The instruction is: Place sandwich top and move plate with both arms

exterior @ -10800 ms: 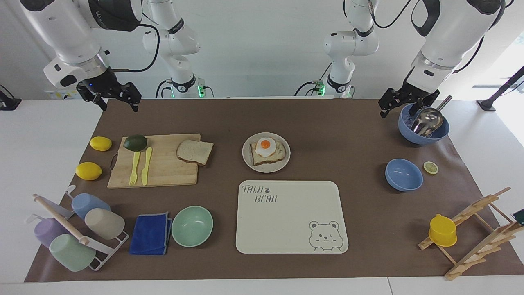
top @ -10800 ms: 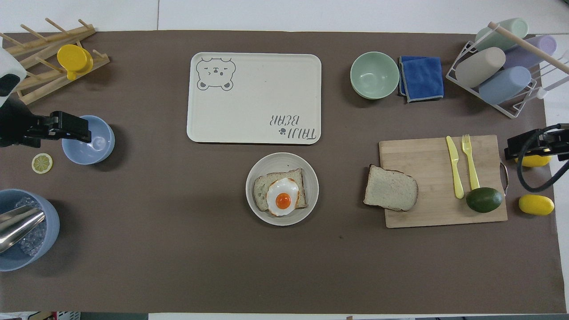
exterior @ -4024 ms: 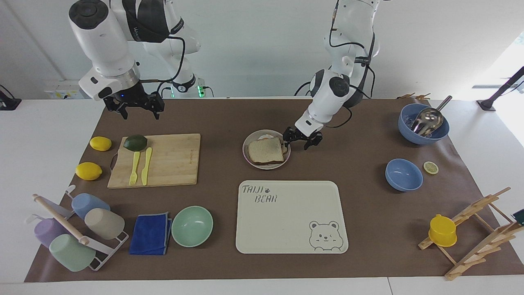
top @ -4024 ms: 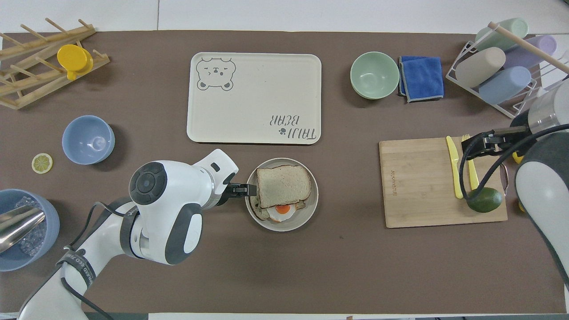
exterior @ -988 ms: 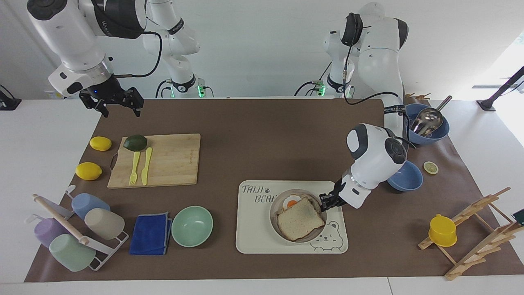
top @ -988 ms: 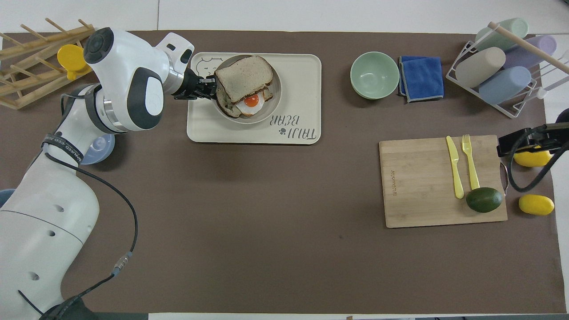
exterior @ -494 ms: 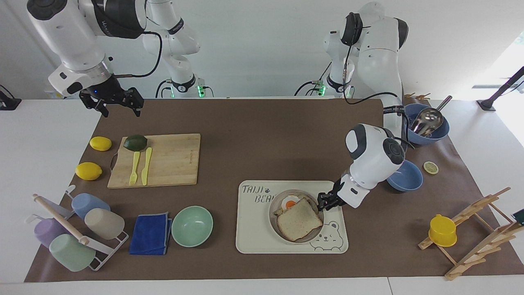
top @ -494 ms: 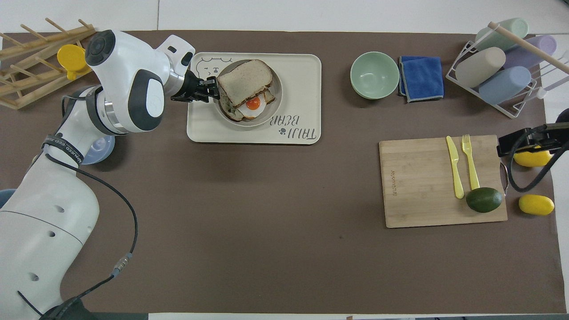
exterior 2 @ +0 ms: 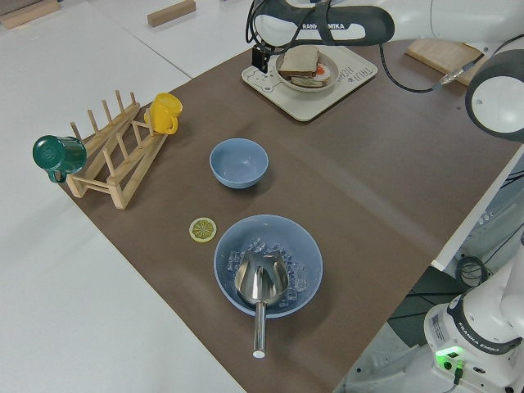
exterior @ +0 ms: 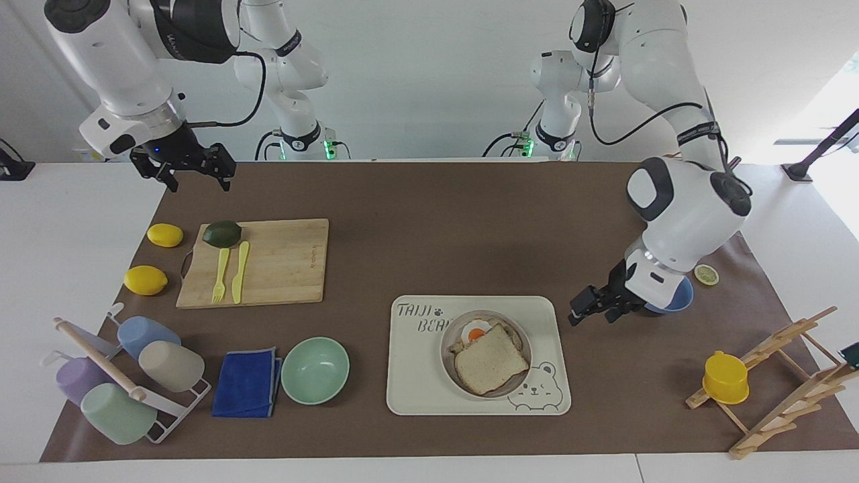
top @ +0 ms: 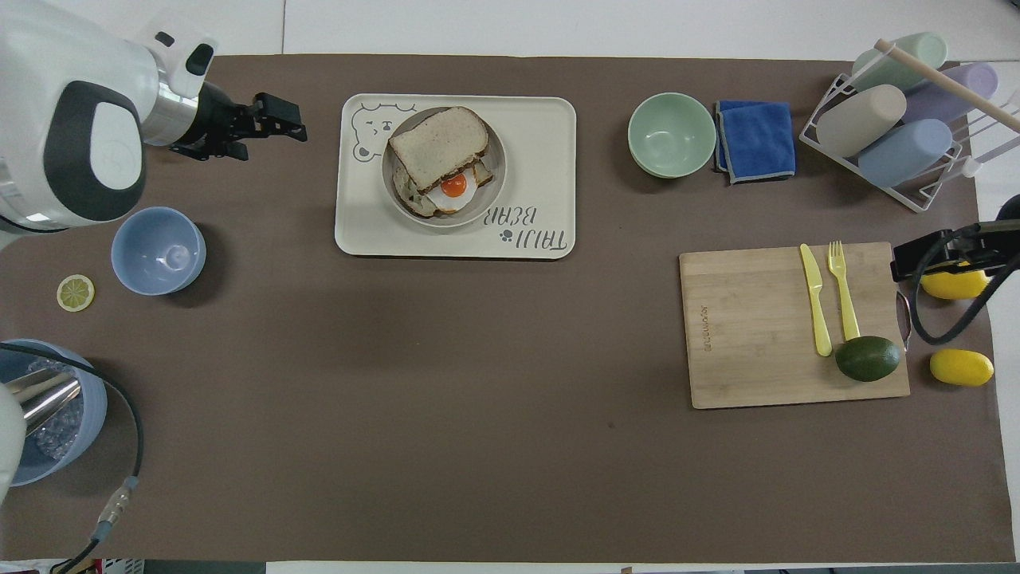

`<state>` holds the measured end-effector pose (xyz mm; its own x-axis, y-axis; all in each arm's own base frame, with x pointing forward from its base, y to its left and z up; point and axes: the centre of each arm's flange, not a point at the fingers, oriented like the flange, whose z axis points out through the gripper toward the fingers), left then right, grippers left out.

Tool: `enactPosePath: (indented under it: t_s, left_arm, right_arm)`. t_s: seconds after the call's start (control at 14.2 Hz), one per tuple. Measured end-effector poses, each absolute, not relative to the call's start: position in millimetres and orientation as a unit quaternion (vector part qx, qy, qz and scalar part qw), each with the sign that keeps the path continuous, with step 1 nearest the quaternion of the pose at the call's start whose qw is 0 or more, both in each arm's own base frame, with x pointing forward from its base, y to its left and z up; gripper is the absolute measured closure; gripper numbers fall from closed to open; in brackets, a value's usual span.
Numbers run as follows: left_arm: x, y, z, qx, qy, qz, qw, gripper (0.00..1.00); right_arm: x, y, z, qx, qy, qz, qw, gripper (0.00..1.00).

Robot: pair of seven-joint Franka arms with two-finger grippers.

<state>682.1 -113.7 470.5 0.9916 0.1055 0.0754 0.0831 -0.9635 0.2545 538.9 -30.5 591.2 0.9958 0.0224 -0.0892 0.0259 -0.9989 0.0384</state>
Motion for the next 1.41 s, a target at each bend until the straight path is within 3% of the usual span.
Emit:
enactPosePath:
  t_s: [0.35,0.56,0.92,1.13,1.41]
  left_arm:
    - [612,-72,585,0.996,0.039,0.005,0.083,0.00]
    - [565,-58,623,0.998,0.035,-0.015,0.044,0.00]
    - [526,-69,590,0.999,0.021,-0.042,0.029,0.00]
    - [527,-68,576,0.999,0.023,-0.027,0.030,0.00]
    - [530,-61,594,0.999,0.026,-0.015,0.019,0.00]
  right_arm:
    - [539,-31,591,0.999,0.012,-0.044,0.020,0.00]
    - [539,-31,591,0.999,0.012,-0.044,0.020,0.00]
    - [539,-31,591,0.999,0.012,-0.044,0.020,0.00]
    - [539,-31,591,0.999,0.012,-0.044,0.020,0.00]
    - [539,-31,591,0.999,0.012,-0.044,0.020,0.00]
